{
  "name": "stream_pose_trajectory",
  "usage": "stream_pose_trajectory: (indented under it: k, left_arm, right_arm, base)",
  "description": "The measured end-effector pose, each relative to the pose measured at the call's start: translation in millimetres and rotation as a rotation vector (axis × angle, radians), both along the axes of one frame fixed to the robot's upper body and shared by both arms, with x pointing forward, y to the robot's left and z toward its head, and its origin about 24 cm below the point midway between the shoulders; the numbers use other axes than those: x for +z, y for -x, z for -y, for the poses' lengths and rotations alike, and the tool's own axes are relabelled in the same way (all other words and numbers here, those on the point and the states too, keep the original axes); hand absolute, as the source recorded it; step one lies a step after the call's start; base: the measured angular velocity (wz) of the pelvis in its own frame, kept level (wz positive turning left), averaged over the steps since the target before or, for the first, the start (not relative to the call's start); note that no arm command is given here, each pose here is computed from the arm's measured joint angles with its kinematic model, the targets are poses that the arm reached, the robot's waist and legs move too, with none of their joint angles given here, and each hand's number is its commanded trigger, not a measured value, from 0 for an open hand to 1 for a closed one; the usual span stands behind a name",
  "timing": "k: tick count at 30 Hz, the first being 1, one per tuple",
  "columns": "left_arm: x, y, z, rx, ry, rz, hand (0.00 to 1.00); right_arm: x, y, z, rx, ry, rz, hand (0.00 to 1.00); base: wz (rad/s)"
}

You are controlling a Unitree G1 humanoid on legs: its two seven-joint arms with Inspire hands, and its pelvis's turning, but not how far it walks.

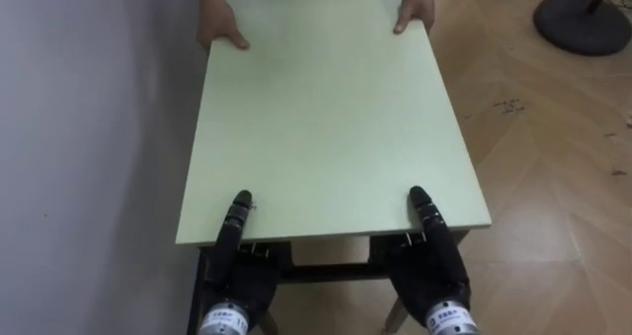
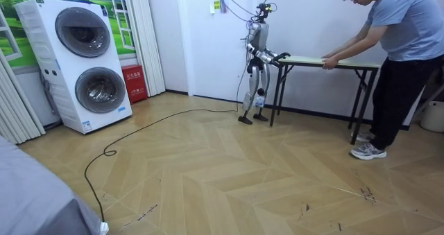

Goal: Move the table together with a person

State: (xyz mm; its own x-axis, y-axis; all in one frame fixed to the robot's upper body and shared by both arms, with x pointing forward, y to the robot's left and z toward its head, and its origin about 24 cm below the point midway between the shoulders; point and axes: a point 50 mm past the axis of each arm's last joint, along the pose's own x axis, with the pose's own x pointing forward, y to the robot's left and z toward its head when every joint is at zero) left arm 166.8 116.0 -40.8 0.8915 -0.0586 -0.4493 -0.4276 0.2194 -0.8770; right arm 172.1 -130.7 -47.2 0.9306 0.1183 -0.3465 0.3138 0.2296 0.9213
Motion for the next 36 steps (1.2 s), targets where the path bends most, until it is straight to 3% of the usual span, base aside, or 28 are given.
stream_pose_trajectory:
  k: [9,18,19,20,21,22,23,25,28,32,36]
  left_arm:
    - [-3.4,3.8,-4.8,-0.002,-0.029,-0.015,1.0]
    - [-21.8,13.0,-11.9,-0.03,-0.076,-0.057,1.0]
    - [-23.7,14.1,-11.8,-0.038,-0.074,-0.06,1.0]
    - [-23.9,14.0,-12.0,-0.042,-0.073,-0.06,1.0]
    - [-24.3,14.2,-12.1,-0.045,-0.075,-0.062,0.82]
    - [-25.7,14.9,-12.9,-0.049,-0.081,-0.065,0.71]
    - [-28.1,16.0,-15.1,-0.051,-0.085,-0.071,0.56]
    - [-32.8,19.1,-18.2,-0.058,-0.096,-0.08,0.0]
    - [-36.0,21.5,-23.7,-0.097,-0.147,-0.084,0.0]
    - [-39.0,24.7,-28.7,-0.296,-0.365,-0.041,0.0]
    - [-39.1,24.4,-22.1,-0.393,-0.416,-0.01,0.0]
  right_arm:
    - [-5.6,5.6,-1.4,0.011,-0.005,-0.031,1.0]
    - [-23.8,15.2,-0.9,0.019,-0.002,-0.09,0.99]
    - [-25.0,16.2,-1.2,0.02,-0.004,-0.093,0.69]
    - [-25.2,15.9,-0.6,0.023,-0.007,-0.095,0.58]
    - [-25.4,15.9,-0.4,0.024,-0.008,-0.097,0.25]
    - [-26.5,15.9,-0.8,0.029,-0.006,-0.101,0.08]
    - [-29.1,16.7,-0.3,0.033,0.002,-0.108,0.0]
    - [-33.2,19.3,-2.6,0.036,0.001,-0.123,0.0]
    - [-34.0,21.9,-2.8,0.067,0.004,-0.111,0.0]
    - [-34.3,23.1,-5.2,0.133,0.02,-0.109,0.0]
    - [-34.3,24.0,-7.5,0.175,0.02,-0.103,0.0]
  base:
    - [0.0]
    - [-0.01]
    - [0.0]
    - [0.0]
    - [0.0]
    - [-0.03]
    - [0.0]
    - [0.0]
    - [0.01]
    - [0.01]
    - [-0.14]
